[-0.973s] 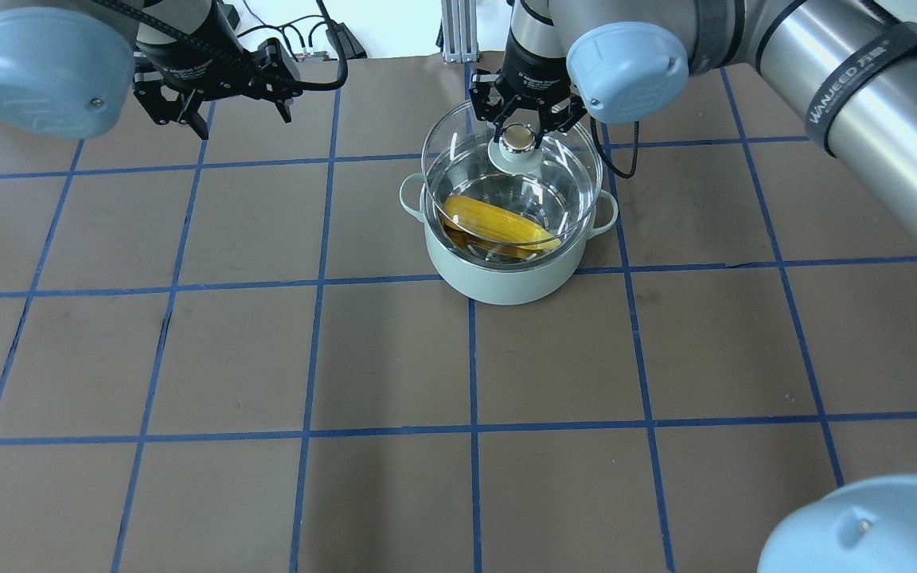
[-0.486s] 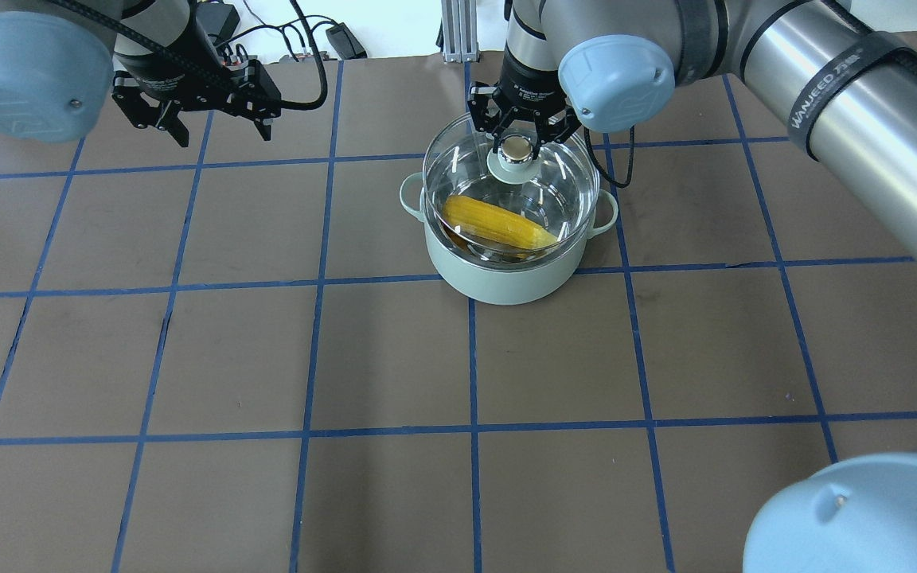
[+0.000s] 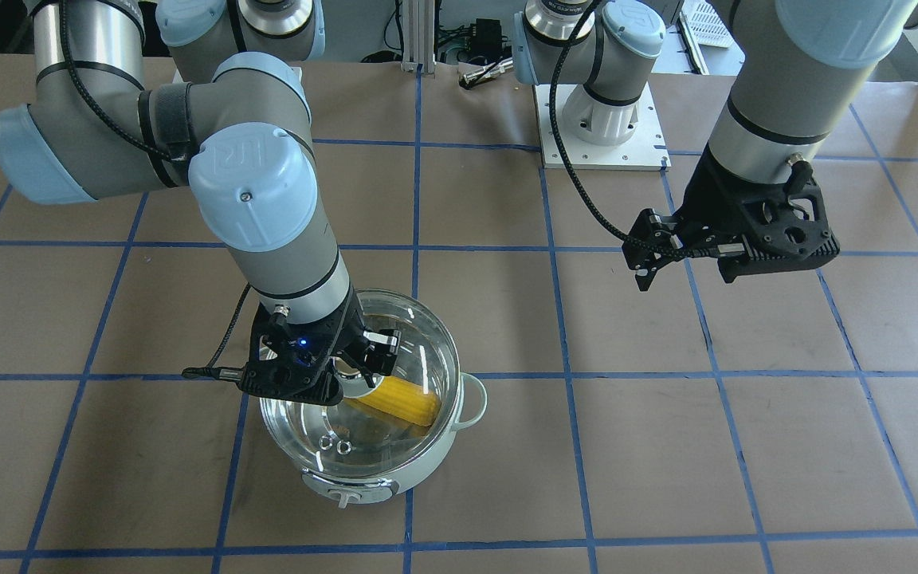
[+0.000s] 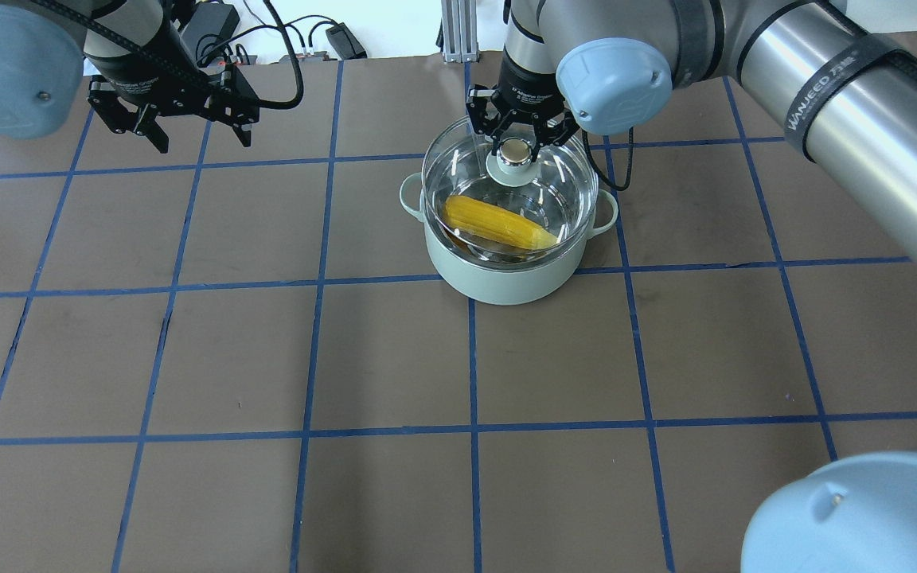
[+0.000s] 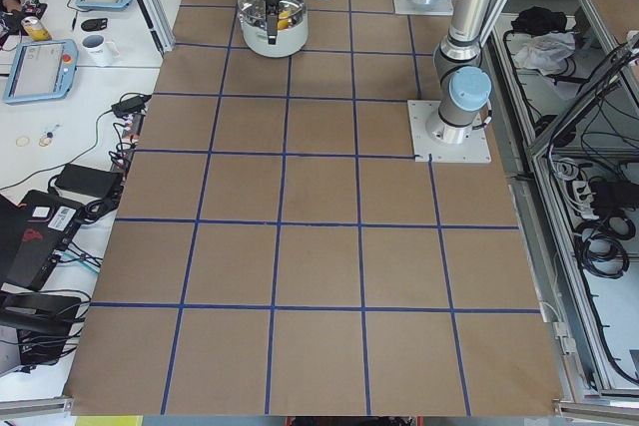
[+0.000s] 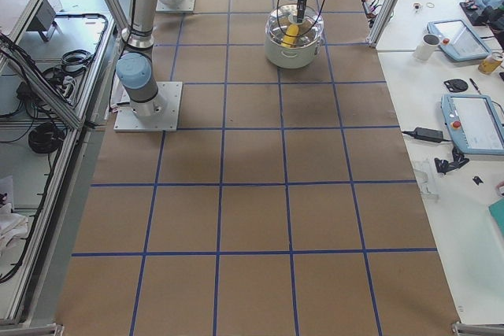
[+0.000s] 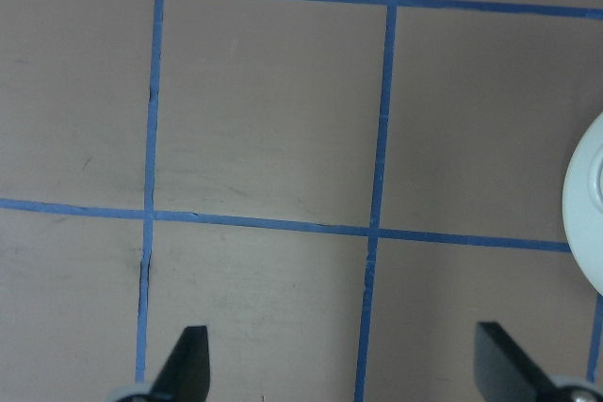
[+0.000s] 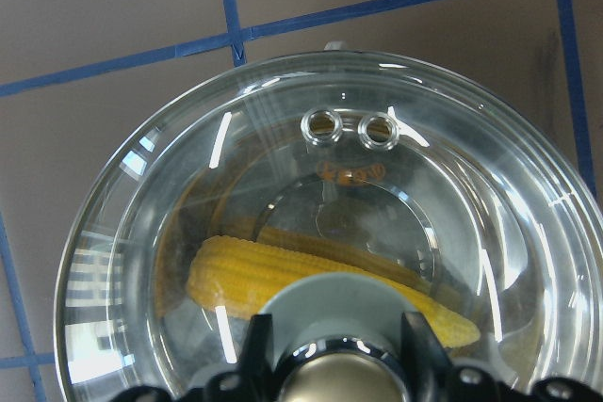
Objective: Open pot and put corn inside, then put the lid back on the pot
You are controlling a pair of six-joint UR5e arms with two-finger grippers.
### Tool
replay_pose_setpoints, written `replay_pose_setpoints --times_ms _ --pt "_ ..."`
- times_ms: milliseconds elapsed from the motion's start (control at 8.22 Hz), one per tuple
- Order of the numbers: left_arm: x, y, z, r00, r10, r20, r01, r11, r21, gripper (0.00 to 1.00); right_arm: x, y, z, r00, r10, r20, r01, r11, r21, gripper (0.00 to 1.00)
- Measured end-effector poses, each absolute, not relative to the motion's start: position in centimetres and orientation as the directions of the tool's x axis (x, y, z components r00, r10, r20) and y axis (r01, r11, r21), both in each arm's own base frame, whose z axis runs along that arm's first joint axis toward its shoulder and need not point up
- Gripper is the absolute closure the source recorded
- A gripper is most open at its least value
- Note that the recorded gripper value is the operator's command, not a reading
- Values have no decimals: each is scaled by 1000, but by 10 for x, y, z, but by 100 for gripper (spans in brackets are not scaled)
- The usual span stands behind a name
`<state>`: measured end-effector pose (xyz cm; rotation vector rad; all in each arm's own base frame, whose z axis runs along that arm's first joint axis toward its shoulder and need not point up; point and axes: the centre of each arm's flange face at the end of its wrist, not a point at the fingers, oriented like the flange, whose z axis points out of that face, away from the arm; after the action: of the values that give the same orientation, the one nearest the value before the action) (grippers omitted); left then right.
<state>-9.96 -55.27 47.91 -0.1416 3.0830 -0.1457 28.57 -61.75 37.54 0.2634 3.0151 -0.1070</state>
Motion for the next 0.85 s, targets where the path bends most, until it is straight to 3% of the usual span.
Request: replay_pose_setpoints --times_ms 851 --pt "-102 -527 451 -978 -202 -51 -202 979 -12 0 286 -614 366 -977 176 -119 181 983 -38 76"
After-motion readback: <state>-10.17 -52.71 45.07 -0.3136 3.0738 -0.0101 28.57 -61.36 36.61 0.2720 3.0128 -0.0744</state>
